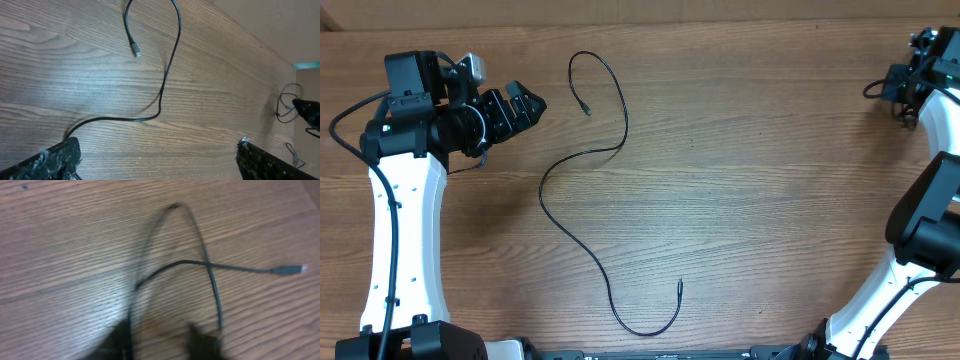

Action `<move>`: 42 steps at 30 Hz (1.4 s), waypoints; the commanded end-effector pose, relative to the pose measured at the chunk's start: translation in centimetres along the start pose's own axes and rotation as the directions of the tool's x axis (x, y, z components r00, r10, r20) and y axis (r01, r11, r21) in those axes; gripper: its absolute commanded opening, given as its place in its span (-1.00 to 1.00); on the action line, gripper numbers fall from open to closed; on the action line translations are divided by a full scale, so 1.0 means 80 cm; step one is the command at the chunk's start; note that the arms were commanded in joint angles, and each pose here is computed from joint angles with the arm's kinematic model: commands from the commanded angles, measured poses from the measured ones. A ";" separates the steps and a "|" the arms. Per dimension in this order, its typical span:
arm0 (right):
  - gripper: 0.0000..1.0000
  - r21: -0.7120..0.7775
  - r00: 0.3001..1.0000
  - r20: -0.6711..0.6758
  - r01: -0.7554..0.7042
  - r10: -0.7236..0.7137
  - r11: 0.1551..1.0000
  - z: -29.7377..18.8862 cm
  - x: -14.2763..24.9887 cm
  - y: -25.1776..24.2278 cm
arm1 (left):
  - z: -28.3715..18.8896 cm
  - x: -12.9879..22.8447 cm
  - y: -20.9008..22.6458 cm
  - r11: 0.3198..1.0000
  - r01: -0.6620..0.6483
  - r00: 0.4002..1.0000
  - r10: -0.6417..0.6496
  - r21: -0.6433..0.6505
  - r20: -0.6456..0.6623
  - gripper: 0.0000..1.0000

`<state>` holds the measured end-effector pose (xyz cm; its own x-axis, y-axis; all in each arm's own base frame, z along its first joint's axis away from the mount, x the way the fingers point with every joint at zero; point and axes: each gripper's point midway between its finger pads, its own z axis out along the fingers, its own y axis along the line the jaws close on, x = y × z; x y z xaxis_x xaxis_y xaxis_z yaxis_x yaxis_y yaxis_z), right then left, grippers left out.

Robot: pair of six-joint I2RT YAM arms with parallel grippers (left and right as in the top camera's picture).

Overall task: Untangle cables
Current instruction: 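Carry the small coiled cable with the right gripper to the upper right, then release the coiled cable at the upper right and return the right gripper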

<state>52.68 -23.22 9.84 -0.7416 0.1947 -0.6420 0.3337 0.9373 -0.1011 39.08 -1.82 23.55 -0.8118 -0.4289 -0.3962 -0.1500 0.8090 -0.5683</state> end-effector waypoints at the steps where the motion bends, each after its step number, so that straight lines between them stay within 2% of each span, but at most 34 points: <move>1: 1.00 -0.012 0.993 0.058 -0.098 0.099 0.995 -0.029 -0.032 0.010 | -0.001 -0.004 -0.003 1.000 -0.022 1.000 0.022 0.002 0.008 0.99; 7: 1.00 -0.147 0.988 0.083 -0.116 0.129 0.982 -0.114 -0.070 0.046 | -0.001 -0.004 -0.003 1.000 -0.022 1.000 0.022 0.002 0.008 0.99; 10: 1.00 -0.190 0.980 0.034 -0.187 0.197 0.964 -0.152 -0.064 0.057 | -0.001 -0.004 -0.003 1.000 -0.022 1.000 0.022 0.002 0.008 0.99; 14: 1.00 -0.305 0.955 -0.141 -0.294 0.262 0.906 -0.202 -0.026 0.092 | -0.001 -0.004 -0.003 1.000 -0.022 1.000 0.022 0.002 0.008 0.99; 19: 1.00 -0.495 0.894 -0.410 -0.385 0.181 0.779 -0.261 0.034 0.166 | -0.001 -0.004 -0.003 1.000 -0.022 1.000 0.022 0.002 0.008 0.99; 22: 1.00 -0.489 0.841 -0.533 -0.399 0.096 0.776 -0.285 0.076 0.202 | -0.001 -0.004 -0.003 1.000 -0.022 1.000 0.022 0.002 0.008 0.99; 26: 1.00 -0.486 0.795 -0.605 -0.396 0.026 0.779 -0.309 0.104 0.251 | -0.001 -0.004 -0.003 1.000 -0.022 1.000 0.022 0.002 0.008 0.99; 30: 1.00 -0.473 0.766 -0.642 -0.423 0.026 0.773 -0.325 0.113 0.293 | -0.001 -0.004 -0.003 1.000 -0.022 1.000 0.022 0.002 0.008 0.99; 42: 1.00 -0.522 0.763 -0.638 -0.330 -0.104 0.787 -0.367 0.154 0.381 | -0.001 -0.004 -0.003 1.000 -0.022 1.000 0.022 0.002 0.008 0.99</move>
<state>36.88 14.94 21.17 -0.9743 0.2252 0.0017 0.1901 0.8184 0.5424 39.08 -1.82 23.55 -0.8118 -0.4289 -0.3962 -0.1500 0.8090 -0.5683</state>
